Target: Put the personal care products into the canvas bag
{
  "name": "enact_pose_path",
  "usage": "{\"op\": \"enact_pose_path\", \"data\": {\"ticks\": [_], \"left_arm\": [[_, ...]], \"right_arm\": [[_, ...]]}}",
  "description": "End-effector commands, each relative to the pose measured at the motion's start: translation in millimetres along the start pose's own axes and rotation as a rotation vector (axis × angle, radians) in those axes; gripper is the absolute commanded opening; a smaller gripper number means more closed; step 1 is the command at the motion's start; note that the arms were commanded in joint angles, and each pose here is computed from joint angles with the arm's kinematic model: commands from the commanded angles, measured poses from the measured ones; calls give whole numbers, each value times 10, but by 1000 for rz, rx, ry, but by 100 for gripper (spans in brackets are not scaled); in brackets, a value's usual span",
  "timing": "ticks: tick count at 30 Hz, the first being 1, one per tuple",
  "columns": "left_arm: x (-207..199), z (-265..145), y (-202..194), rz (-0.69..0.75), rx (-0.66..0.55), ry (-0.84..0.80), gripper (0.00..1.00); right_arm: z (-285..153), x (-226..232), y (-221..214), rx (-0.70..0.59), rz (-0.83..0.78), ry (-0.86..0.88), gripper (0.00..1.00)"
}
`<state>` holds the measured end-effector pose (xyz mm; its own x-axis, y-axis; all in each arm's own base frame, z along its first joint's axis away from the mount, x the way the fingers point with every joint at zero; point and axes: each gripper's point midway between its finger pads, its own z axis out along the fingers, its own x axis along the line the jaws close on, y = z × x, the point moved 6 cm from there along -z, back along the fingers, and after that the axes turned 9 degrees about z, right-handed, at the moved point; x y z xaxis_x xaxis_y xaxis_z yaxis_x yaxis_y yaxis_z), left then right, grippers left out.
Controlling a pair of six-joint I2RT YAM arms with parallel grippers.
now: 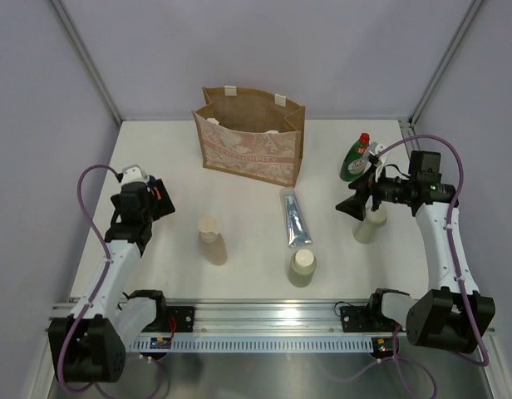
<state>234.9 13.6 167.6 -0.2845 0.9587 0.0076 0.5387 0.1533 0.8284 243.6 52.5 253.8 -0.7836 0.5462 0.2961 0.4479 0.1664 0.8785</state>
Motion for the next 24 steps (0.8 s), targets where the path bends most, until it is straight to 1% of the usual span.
{"op": "enact_pose_path", "data": {"ticks": [1, 2, 4, 6, 7, 10, 13, 14, 17, 18, 20, 21, 24], "left_arm": [[-79, 311, 477, 82, -201, -15, 99], [-104, 375, 536, 99, -218, -21, 99], [-30, 573, 554, 103, -182, 14, 99], [-24, 687, 598, 110, -183, 13, 98], [-10, 792, 585, 127, -160, 18, 98], [3, 922, 622, 125, -150, 24, 97], [-4, 1039, 685, 119, -169, 24, 95], [-35, 1099, 712, 117, -174, 2, 94], [-119, 1174, 738, 127, -170, -61, 81], [-135, 1207, 729, 127, -164, -70, 72], [-152, 1219, 719, 125, -165, -82, 58], [-150, 1209, 704, 121, -168, -83, 46], [-134, 1146, 713, 127, -194, -81, 30]], "right_arm": [[30, 16, 74, -36, -63, 43, 100], [30, 20, 72, -38, -66, 43, 100], [33, 27, 41, -35, -62, 43, 100], [33, 25, 11, -31, -55, 37, 99], [31, 32, 11, -31, -61, 35, 99], [31, 32, -20, -24, -56, 28, 100], [30, 28, -27, -20, -53, 23, 99], [27, 27, -28, -18, -53, 21, 99], [27, 13, -13, -14, -46, 18, 100], [19, 11, 18, -16, -50, 15, 100], [19, -8, 23, -6, -41, 12, 99], [7, -15, 56, -7, -49, 7, 99], [-2, -15, 80, -1, -54, 6, 100]]}}
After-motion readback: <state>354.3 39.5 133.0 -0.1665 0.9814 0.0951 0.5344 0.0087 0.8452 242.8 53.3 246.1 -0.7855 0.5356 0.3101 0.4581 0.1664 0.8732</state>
